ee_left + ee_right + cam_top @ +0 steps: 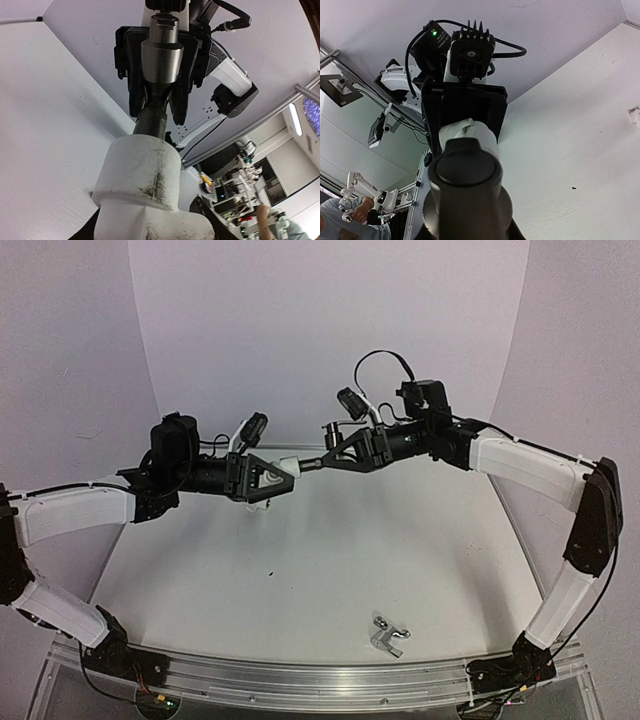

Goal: Install the water faucets

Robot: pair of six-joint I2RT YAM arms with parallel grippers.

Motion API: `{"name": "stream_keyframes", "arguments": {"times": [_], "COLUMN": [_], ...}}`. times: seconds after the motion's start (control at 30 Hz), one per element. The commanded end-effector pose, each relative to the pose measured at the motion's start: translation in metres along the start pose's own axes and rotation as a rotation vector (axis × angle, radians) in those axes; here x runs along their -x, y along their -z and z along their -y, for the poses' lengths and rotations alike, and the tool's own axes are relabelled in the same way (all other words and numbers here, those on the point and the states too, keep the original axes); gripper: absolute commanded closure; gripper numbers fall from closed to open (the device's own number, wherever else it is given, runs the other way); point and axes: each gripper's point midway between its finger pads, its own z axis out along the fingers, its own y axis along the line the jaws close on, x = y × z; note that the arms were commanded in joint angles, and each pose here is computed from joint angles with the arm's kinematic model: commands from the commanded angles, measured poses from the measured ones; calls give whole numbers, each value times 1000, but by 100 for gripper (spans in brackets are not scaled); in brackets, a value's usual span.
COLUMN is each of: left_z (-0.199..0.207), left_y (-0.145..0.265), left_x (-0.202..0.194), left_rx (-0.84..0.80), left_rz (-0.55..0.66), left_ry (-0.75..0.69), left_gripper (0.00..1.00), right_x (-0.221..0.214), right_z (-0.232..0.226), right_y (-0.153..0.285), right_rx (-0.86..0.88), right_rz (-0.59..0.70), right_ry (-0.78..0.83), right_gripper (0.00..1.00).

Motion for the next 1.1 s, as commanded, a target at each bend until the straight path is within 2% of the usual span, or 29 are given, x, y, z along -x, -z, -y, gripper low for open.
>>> {"name": "stream_keyframes", "arguments": {"times": [0.0, 0.23, 0.37, 0.47, 0.6, 0.63, 0.73, 0.83, 0.93, 1.07], "left_z": [30, 26, 13, 0, 0, 3, 18, 26, 25, 25], "left_y": [15, 17, -1, -1, 13, 17, 22, 15, 10, 27], "left_x": [24, 13, -14, -18, -7, -3, 1, -6, -11, 4], "left_rx": [50, 211, 379, 475, 568, 581, 557, 489, 420, 207], "left_rz": [83, 55, -64, -98, -45, -26, 9, -22, -39, 19], "left_ry": [-274, -521, -726, -790, -853, -854, -799, -690, -511, -246], "left_gripper": [72, 73, 71, 69, 56, 48, 23, 10, 1, 0], "right_x": [14, 4, 4, 4, 4, 5, 14, 30, 41, 44], "right_z": [-11, 3, 7, 7, 4, 3, -3, -15, -33, -54], "right_y": [0, -9, -14, -14, -12, -11, -7, 2, 10, 18], "right_rx": [20, 67, 114, 122, 124, 123, 111, 96, 96, 104], "right_rz": [30, -12, -17, -18, -15, -10, 17, 57, 84, 101], "right_ry": [-32, -213, -318, -332, -308, -291, -207, -79, 45, 190], "right_gripper": [100, 100, 100, 100, 100, 100, 100, 100, 100, 100]}}
